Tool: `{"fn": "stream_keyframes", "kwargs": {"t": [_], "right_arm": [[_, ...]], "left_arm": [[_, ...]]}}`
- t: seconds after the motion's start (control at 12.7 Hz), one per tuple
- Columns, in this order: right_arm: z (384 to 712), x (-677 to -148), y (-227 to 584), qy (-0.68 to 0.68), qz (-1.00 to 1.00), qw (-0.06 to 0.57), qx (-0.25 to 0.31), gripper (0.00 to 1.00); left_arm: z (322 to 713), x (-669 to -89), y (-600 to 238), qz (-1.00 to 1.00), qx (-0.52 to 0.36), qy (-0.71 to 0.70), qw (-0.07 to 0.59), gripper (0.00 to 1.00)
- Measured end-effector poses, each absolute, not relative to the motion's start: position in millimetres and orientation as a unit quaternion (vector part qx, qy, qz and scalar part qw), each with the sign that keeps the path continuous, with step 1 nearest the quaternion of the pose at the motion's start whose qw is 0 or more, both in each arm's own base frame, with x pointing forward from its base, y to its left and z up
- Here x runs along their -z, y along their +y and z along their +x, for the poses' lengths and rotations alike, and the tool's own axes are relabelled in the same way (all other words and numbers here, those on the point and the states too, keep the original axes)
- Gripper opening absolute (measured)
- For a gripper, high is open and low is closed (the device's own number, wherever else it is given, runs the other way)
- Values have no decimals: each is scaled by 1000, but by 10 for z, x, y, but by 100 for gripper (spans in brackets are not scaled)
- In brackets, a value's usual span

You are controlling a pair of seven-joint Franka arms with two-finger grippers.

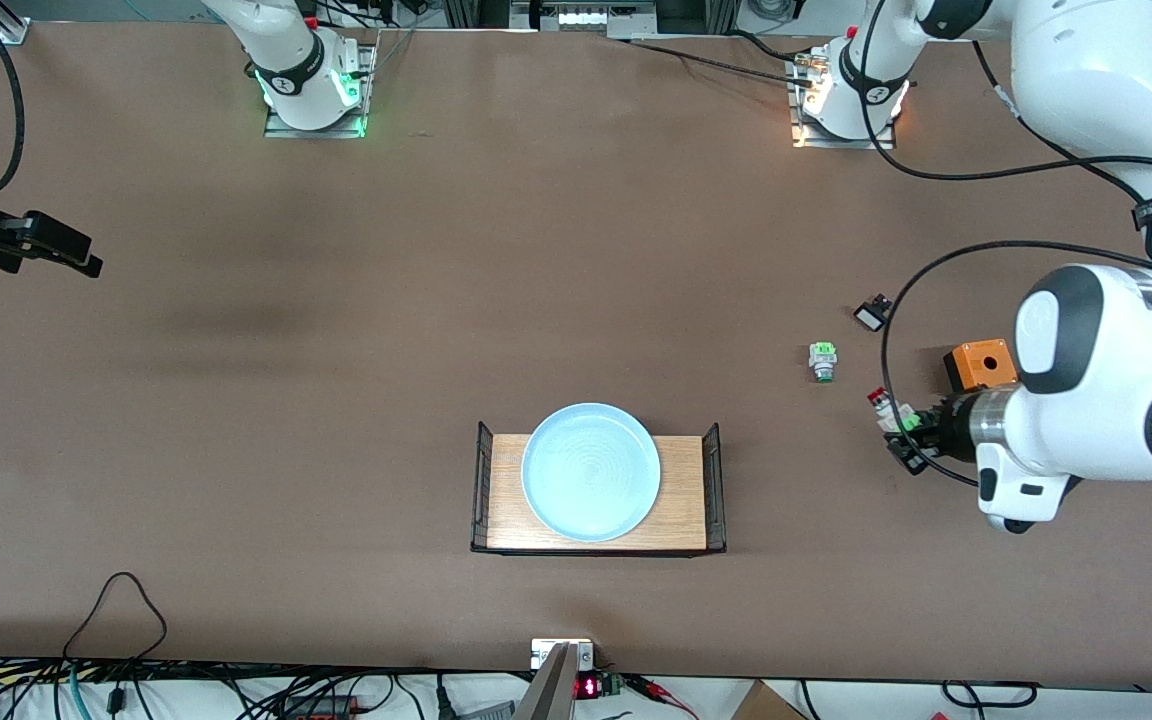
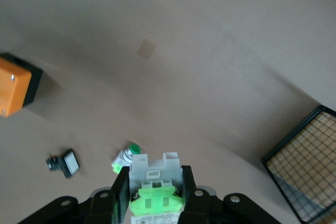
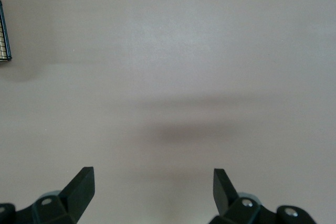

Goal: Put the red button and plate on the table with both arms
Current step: 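Carry the button with the left gripper beside the orange box and lower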

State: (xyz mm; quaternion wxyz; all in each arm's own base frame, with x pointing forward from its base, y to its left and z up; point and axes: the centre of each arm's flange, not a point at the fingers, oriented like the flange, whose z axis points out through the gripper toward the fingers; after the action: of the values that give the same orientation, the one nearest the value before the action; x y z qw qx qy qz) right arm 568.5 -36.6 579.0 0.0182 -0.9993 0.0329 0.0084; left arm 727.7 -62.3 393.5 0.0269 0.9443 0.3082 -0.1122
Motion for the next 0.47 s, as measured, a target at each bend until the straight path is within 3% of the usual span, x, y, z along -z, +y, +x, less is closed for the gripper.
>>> {"fn": "stream_keyframes", "kwargs": {"t": [0.47], "right_arm": [[5704, -5750, -269, 36, -999, 21, -13, 100]], "left_arm": [[7240, -3044, -153, 977, 86, 189, 45, 42]]}}
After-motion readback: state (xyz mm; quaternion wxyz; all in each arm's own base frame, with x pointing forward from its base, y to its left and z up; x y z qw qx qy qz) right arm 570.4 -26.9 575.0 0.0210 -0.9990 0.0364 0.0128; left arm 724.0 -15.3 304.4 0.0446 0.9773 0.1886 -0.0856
